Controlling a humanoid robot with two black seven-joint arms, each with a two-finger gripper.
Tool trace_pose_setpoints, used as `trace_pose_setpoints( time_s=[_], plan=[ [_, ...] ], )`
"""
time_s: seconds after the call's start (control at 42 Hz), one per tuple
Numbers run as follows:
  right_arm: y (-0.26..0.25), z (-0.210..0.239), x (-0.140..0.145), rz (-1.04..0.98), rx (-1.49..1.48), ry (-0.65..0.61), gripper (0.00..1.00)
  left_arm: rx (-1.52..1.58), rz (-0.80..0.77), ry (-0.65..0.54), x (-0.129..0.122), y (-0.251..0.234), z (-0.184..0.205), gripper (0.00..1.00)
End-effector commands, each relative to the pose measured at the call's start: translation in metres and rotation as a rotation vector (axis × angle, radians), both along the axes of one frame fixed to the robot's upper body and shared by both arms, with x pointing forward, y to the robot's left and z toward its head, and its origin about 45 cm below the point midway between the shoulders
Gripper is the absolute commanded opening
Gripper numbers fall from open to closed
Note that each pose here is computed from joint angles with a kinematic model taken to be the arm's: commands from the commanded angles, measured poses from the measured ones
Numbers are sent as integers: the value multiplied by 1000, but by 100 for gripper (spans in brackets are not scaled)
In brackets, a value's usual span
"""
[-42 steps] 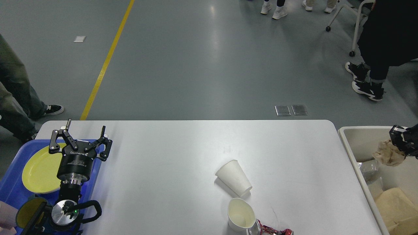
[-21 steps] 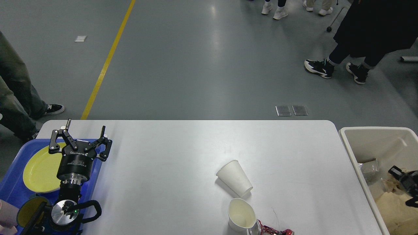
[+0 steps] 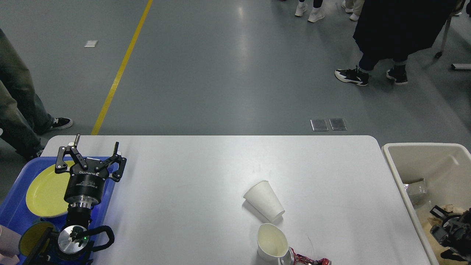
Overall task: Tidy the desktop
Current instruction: 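Release the brown paper into the bin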
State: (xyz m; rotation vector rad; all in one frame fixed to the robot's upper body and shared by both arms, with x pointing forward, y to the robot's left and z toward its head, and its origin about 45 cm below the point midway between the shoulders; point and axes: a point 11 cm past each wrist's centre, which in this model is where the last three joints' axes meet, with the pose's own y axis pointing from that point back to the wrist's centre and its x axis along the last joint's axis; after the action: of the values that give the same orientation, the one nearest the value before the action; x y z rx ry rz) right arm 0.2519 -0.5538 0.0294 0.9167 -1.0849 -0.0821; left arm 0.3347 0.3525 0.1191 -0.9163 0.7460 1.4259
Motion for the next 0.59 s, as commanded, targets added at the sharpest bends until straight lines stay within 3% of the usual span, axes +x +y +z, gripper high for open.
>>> trace_pose_setpoints(
  time_s=[0.0, 0.095, 0.119, 0.19, 0.381, 0.571],
  plan=[
    [1, -3, -3, 0, 0, 10, 0, -1, 0, 0, 0, 0, 0, 96],
    [5, -9, -8, 0, 8, 21, 0, 0, 1, -1, 0, 0, 0, 96],
    [4, -8, -8, -1, 4, 17, 4, 0, 1, 0, 0, 1, 0, 96],
    [4, -8, -9, -4, 2, 15, 37, -1, 1, 0, 0, 0, 0, 96],
    [-1, -3, -7, -6, -38, -23, 96, 0, 1, 0, 0, 1, 0, 96],
    [-1, -3, -8, -8, -43, -30, 100, 0, 1, 0, 0, 1, 0, 96]
  ],
)
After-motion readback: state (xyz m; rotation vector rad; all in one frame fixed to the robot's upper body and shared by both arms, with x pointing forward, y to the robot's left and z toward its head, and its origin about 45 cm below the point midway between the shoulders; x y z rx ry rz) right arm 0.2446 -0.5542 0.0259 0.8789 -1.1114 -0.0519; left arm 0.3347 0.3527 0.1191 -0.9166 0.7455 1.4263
